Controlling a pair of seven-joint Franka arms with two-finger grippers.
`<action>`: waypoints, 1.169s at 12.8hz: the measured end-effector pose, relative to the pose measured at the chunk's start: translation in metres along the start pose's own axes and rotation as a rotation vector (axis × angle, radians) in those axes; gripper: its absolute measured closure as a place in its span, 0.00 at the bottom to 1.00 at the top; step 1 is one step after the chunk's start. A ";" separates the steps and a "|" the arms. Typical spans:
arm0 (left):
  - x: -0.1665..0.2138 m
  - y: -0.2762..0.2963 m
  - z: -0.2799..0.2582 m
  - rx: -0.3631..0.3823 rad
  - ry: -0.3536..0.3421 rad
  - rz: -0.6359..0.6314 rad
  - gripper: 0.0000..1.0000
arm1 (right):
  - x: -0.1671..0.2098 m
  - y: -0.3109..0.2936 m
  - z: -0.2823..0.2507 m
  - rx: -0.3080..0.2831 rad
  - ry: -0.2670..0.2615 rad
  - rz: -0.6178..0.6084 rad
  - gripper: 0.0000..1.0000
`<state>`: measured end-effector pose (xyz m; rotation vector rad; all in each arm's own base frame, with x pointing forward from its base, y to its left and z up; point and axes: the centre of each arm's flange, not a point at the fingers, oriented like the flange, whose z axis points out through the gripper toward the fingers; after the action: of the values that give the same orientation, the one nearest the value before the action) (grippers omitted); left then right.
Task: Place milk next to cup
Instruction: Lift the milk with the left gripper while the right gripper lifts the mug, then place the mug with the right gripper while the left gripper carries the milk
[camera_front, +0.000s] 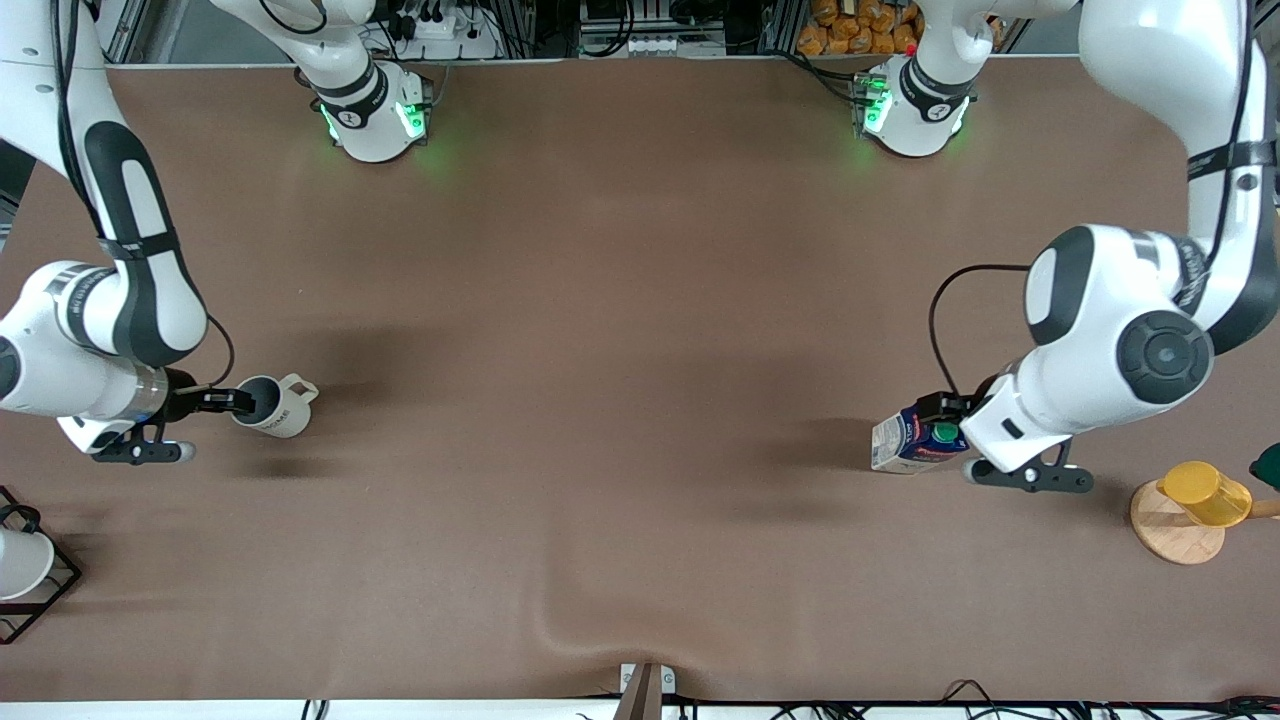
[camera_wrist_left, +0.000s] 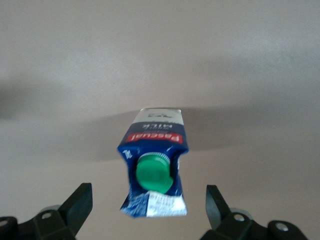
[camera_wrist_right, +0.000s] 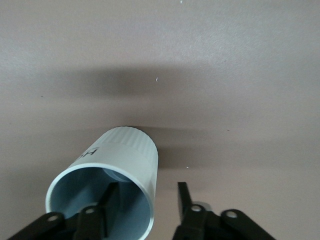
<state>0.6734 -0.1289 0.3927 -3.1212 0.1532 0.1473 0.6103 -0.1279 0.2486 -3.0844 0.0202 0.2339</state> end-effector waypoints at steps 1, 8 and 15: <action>0.002 0.003 0.008 0.001 -0.008 -0.001 0.00 | 0.000 0.000 0.001 0.000 -0.001 -0.001 0.63; 0.006 0.005 0.052 0.048 -0.068 0.014 0.00 | 0.006 -0.059 -0.044 0.014 -0.106 0.101 0.96; 0.004 0.013 0.071 0.053 -0.104 0.026 0.51 | -0.007 -0.329 -0.114 0.076 -0.121 0.465 0.96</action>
<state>0.6699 -0.1407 0.3211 -3.0510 0.1925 0.3009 0.6257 0.1955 0.3776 -2.9363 0.7251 0.4224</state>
